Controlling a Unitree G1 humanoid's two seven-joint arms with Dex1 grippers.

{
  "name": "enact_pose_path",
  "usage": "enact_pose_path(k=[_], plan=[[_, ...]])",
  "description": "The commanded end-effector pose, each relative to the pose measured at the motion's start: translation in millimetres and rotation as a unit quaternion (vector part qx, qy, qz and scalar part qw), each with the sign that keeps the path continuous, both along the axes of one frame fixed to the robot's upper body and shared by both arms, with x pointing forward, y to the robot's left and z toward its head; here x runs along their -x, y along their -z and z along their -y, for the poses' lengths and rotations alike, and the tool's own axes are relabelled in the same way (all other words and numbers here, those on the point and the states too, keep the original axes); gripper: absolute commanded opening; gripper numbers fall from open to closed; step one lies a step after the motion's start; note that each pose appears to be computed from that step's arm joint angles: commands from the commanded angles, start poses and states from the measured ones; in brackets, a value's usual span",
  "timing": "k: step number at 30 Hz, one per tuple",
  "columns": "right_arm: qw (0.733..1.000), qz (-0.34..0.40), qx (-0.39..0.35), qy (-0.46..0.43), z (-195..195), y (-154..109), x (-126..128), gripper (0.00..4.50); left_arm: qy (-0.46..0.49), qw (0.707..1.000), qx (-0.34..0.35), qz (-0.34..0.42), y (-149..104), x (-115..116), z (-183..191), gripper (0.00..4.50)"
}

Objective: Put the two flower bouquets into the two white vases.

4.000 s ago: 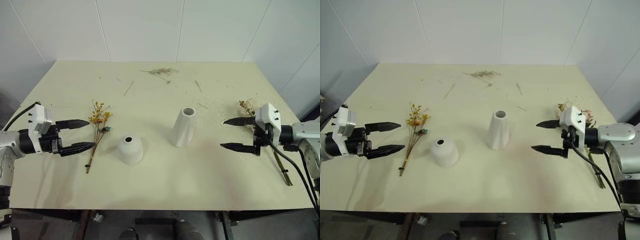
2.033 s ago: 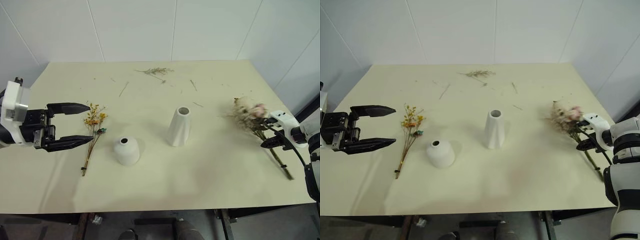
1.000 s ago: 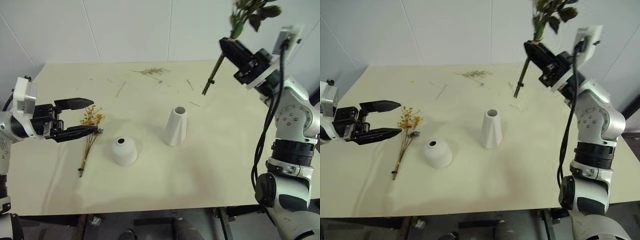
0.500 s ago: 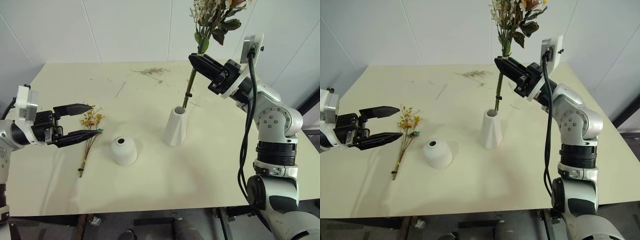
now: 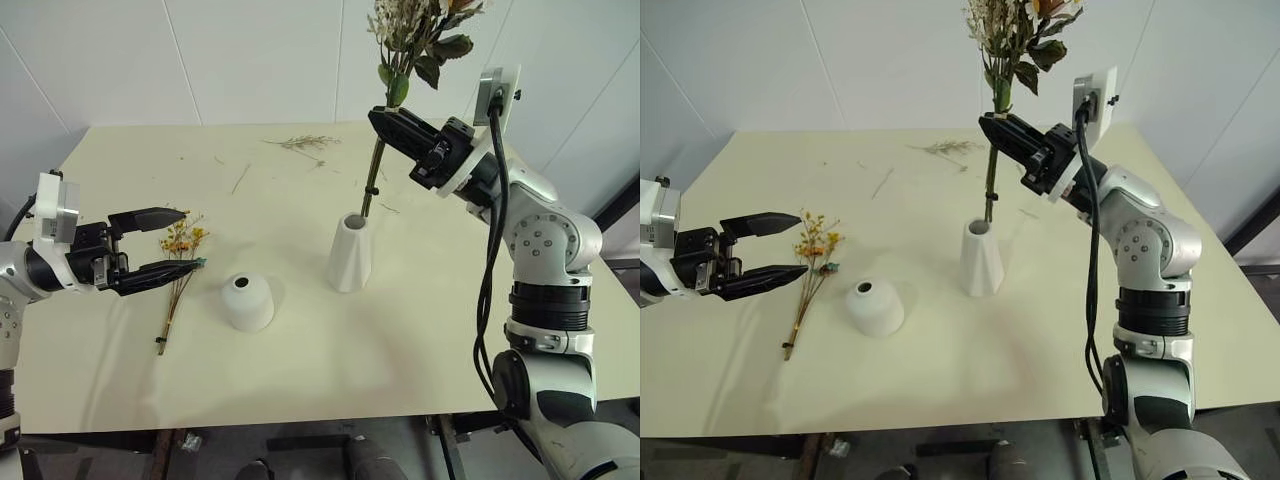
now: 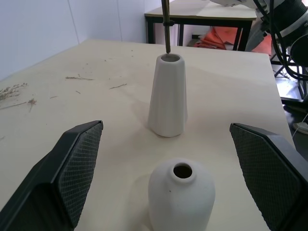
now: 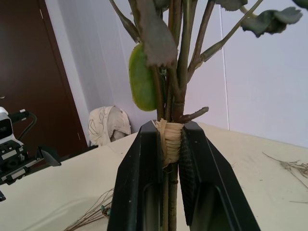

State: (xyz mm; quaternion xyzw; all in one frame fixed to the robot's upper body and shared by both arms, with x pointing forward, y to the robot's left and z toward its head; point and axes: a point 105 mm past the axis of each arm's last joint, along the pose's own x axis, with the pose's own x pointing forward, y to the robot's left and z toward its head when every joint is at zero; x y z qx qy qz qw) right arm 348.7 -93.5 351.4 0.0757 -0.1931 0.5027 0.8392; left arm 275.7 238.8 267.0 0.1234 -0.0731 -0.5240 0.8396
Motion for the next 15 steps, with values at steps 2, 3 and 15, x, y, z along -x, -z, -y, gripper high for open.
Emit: enact_pose_path(k=[2, 3, 15], plan=[[0.999, 0.049, 0.007, 0.005, 8.3, -22.3, 8.8, 0.13, 0.001, 1.0, 0.006, 0.031, -10.1, 5.8, -1.0, 4.5], [0.999, 0.052, 0.008, 0.007, 9.3, -24.2, 9.3, 0.13, 0.001, 0.999, 0.006, 0.031, -9.7, 5.8, -0.9, 4.5], [0.999, 0.031, -0.006, -0.029, -6.4, -19.1, 18.2, 0.13, 0.002, 0.999, 0.011, 0.031, -8.0, 5.0, 0.1, 4.5]])
